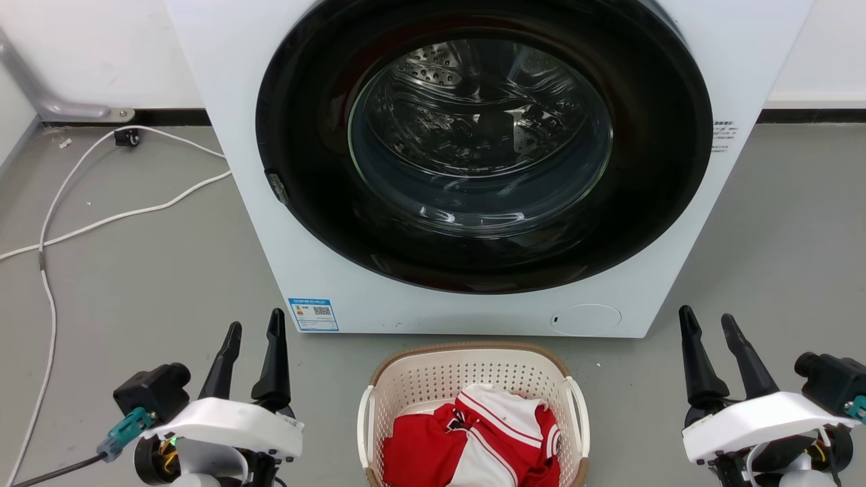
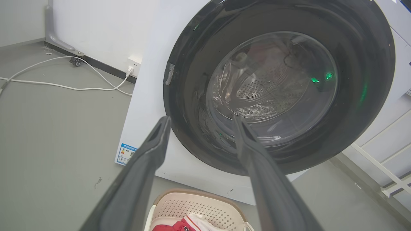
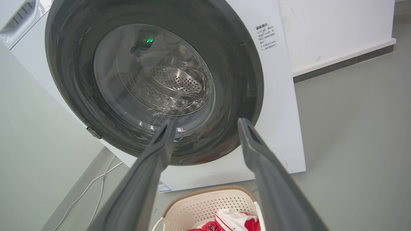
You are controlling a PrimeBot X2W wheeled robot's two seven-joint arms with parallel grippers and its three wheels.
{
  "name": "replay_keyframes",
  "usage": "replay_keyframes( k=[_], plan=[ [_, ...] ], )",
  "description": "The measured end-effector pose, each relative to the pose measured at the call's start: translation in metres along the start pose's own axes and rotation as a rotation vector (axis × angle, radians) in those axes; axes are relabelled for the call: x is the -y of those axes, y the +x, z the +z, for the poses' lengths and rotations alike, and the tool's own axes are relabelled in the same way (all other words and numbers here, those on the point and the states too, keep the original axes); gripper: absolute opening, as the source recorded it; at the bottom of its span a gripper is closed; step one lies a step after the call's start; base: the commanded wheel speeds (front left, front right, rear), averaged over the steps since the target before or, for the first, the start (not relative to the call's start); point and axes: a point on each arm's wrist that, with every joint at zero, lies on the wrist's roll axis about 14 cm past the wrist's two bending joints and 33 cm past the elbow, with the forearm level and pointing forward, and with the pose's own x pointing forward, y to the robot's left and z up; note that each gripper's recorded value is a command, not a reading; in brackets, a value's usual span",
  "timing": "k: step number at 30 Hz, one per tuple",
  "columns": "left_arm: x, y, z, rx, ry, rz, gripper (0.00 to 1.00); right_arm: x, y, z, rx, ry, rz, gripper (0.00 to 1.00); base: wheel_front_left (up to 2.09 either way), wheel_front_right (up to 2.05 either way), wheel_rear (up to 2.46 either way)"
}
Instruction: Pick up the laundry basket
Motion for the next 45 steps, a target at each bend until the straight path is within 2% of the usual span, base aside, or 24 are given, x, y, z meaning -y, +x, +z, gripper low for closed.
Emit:
replay_keyframes(
  k=[17, 45],
  plan=[
    [0.003, -0.001, -0.002, 0.010, 0.189, -0.019, 1.00, -0.006, -0.003, -0.003, -0.016, -0.182, 0.028, 1.00, 0.00, 0.00, 0.00],
    [0.011, -0.003, -0.004, 0.037, 0.398, -0.064, 1.00, -0.013, -0.004, -0.002, -0.002, -0.388, 0.062, 1.00, 0.00, 0.00, 0.00]
  ],
)
